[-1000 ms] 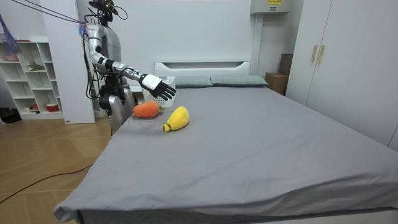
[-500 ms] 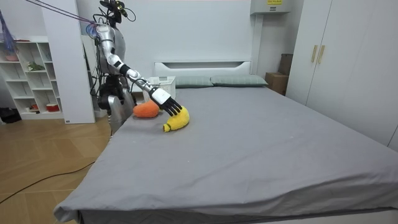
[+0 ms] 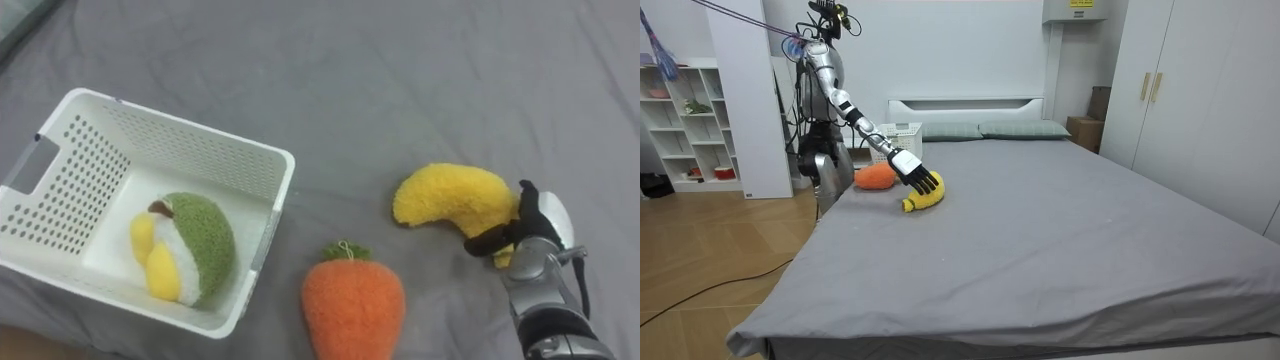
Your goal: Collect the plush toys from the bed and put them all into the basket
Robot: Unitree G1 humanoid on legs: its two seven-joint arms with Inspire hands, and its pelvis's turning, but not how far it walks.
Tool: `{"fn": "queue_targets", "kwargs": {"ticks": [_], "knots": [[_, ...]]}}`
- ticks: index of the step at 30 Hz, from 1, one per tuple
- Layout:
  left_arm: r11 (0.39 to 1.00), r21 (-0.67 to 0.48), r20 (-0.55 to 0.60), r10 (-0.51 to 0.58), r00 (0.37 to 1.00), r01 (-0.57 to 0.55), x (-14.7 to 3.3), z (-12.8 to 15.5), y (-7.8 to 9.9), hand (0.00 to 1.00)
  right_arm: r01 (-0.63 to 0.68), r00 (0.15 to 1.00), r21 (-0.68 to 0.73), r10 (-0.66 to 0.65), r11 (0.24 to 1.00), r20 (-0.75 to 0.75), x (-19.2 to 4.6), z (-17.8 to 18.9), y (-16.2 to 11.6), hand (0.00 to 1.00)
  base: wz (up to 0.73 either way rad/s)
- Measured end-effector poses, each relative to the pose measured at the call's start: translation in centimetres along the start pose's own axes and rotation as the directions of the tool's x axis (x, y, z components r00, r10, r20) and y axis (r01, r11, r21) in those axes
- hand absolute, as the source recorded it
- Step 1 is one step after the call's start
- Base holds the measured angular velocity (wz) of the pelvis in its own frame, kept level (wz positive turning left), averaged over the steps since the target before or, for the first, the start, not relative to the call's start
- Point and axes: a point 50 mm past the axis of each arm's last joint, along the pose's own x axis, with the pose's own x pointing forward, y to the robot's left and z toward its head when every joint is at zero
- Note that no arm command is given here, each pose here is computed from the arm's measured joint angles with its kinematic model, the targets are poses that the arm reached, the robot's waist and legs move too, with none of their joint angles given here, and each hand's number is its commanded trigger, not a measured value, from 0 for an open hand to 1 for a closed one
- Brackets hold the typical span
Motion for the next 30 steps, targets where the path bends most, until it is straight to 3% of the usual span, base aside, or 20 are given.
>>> {"fn": "queue_targets", "kwargs": {"ticks": [14, 16, 17, 30], "knots": [[1.0, 0.01, 0.023, -0.007, 1.0, 0.007, 0.0, 0.4, -0.1, 0.0, 0.042, 0.999, -0.027, -0.043, 0.999, -0.033, 0.5, -0.5, -1.3, 0.0, 0.03], [1.0, 0.011, 0.022, -0.005, 1.0, 0.004, 0.0, 0.4, 0.0, 0.0, 0.043, 0.999, -0.027, -0.044, 0.999, -0.032, 0.5, -0.4, -1.4, 0.76, 0.02], [1.0, 0.011, 0.021, -0.004, 1.0, 0.004, 0.0, 0.4, 0.0, 0.0, 0.044, 0.999, -0.026, -0.044, 0.999, -0.03, 0.5, -0.3, -1.4, 1.0, 0.07], [1.0, -0.026, 0.012, -0.017, 1.0, 0.017, 0.0, 0.4, -0.3, 0.0, 0.058, 0.995, -0.078, -0.063, 0.995, -0.072, 0.7, -1.6, -2.4, 1.0, 0.01]]}}
